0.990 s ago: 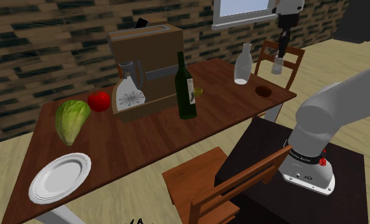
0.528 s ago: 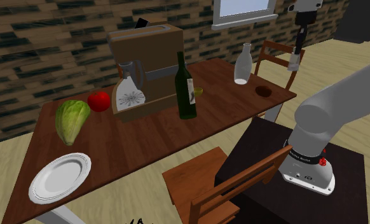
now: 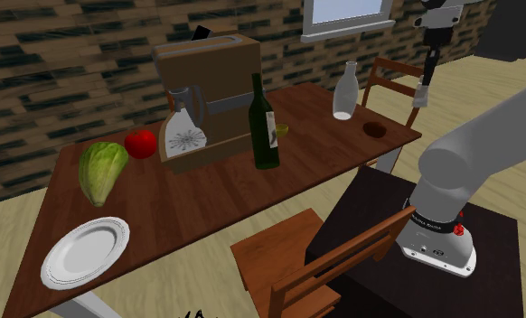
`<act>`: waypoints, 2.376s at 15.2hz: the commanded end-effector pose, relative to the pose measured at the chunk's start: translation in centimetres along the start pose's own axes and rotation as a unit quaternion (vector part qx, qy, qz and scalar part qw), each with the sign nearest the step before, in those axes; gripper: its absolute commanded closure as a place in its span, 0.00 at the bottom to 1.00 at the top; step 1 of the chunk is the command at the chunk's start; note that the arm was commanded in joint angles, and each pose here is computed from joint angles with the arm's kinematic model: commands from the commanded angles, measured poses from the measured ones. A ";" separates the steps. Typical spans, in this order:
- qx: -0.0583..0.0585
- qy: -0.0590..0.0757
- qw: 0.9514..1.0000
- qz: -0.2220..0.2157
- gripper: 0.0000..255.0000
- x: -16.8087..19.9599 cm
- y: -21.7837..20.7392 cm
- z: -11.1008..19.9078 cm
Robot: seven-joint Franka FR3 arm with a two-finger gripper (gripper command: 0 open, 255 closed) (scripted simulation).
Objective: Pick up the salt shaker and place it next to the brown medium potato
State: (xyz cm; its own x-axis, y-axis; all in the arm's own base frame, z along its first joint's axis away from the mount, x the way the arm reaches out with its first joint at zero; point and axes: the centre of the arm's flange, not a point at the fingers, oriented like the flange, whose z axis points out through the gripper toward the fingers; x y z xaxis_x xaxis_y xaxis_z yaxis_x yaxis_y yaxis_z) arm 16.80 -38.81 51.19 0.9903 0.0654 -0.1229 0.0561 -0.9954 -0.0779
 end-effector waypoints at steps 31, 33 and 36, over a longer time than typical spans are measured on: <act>0.000 0.000 1.000 0.000 1.00 1.7 1.2 13.7; 0.000 0.000 1.000 0.000 1.00 1.7 1.2 13.7; 0.000 0.000 1.000 0.000 0.00 1.7 1.2 13.7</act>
State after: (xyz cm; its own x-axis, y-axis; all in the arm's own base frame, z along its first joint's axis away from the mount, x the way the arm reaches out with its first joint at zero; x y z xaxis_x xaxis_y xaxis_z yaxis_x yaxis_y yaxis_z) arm 16.76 -38.91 37.35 0.9903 0.0653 -0.1225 0.0560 -0.9954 -0.0774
